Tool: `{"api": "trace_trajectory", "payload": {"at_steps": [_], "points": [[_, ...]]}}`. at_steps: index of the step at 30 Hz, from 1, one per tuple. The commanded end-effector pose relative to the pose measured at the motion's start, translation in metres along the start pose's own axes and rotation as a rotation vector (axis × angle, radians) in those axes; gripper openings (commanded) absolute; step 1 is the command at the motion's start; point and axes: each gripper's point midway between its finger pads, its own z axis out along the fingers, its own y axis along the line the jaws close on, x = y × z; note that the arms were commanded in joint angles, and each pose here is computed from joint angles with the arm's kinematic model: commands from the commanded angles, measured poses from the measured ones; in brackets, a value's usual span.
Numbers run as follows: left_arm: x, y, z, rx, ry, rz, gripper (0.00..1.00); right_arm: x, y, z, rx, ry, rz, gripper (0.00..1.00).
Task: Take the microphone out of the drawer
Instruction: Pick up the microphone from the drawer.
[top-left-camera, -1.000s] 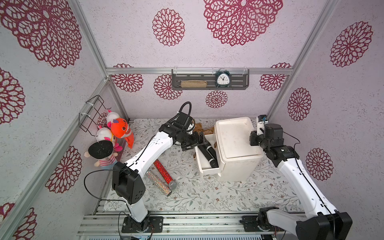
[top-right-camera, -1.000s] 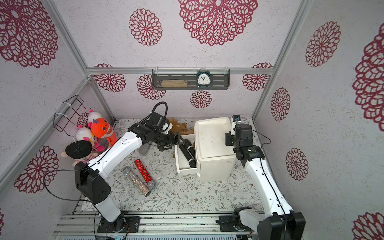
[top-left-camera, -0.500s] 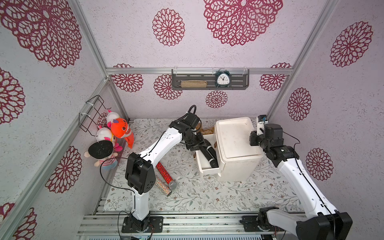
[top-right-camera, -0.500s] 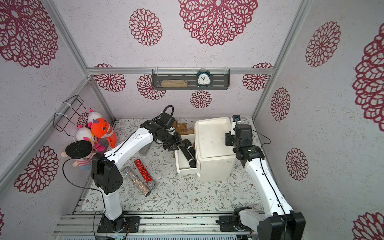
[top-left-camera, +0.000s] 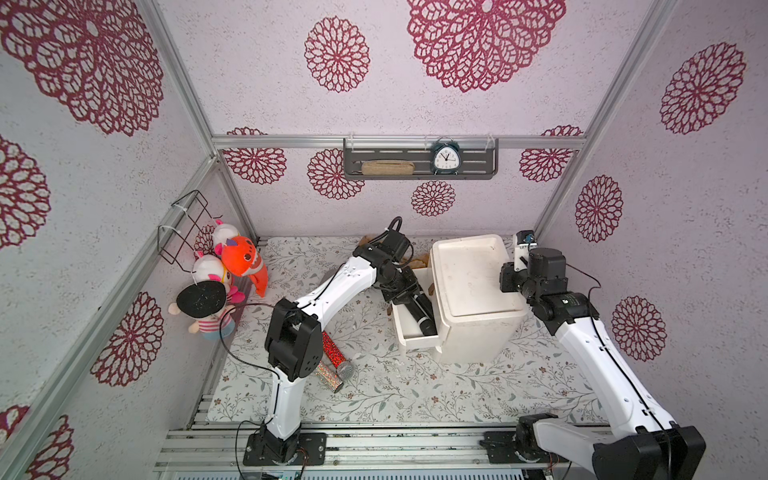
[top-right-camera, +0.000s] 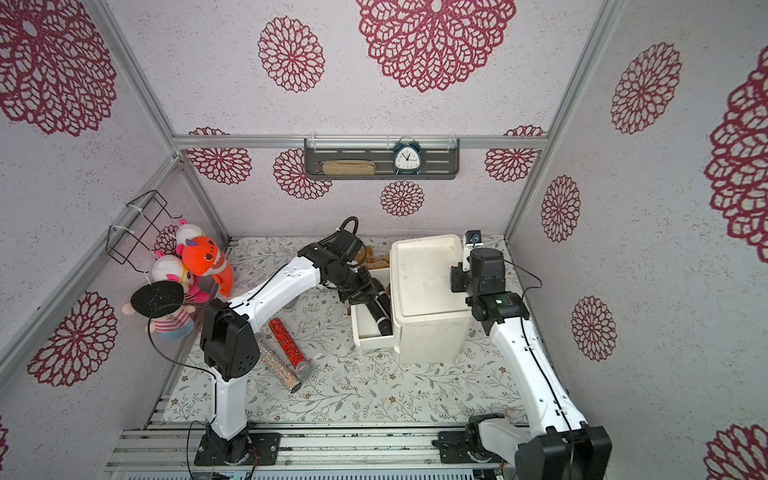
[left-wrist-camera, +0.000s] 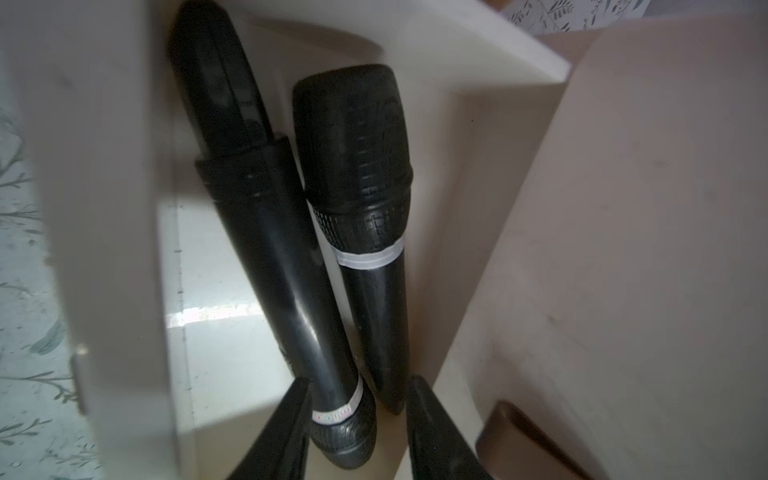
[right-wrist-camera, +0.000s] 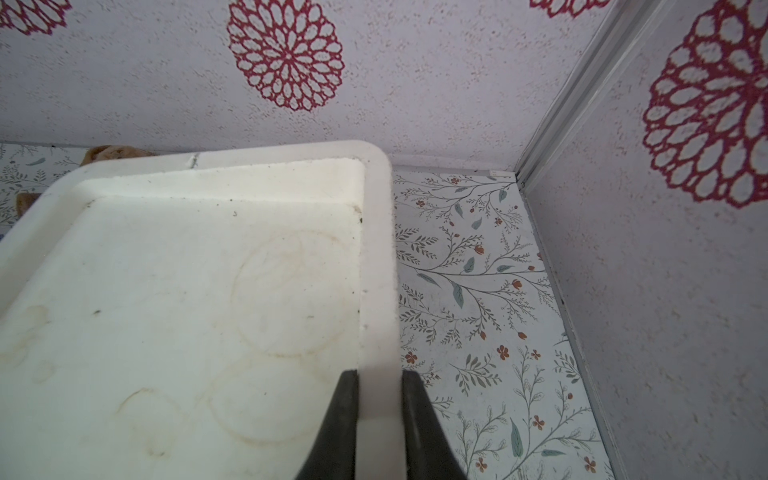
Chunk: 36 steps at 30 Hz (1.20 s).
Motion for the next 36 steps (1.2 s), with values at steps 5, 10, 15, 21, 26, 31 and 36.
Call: {"api": "trace_trajectory", "payload": {"at_steps": [5, 10, 15, 21, 26, 31, 36], "points": [[0.014, 0.003, 0.007, -0.104, 0.002, 0.050, 0.42, -0.034, -0.007, -0.016, 0.038, -0.140, 0.039, 0.00], [0.019, 0.012, 0.013, -0.167, 0.006, 0.073, 0.44, -0.035, -0.008, -0.016, 0.040, -0.145, 0.038, 0.00], [0.023, 0.018, 0.024, -0.202, 0.019, 0.083, 0.44, -0.037, -0.007, -0.016, 0.039, -0.150, 0.039, 0.00], [0.020, 0.025, 0.032, -0.228, 0.008, 0.077, 0.44, -0.037, -0.008, -0.018, 0.041, -0.151, 0.035, 0.00], [0.020, 0.028, 0.043, -0.234, 0.018, 0.074, 0.44, -0.037, -0.010, -0.020, 0.051, -0.155, 0.024, 0.00], [0.023, 0.032, 0.056, -0.253, 0.042, 0.084, 0.45, -0.038, -0.010, -0.020, 0.050, -0.158, 0.021, 0.00], [0.028, 0.033, 0.064, -0.257, 0.065, 0.099, 0.47, -0.040, -0.009, -0.020, 0.050, -0.160, 0.012, 0.00]]}}
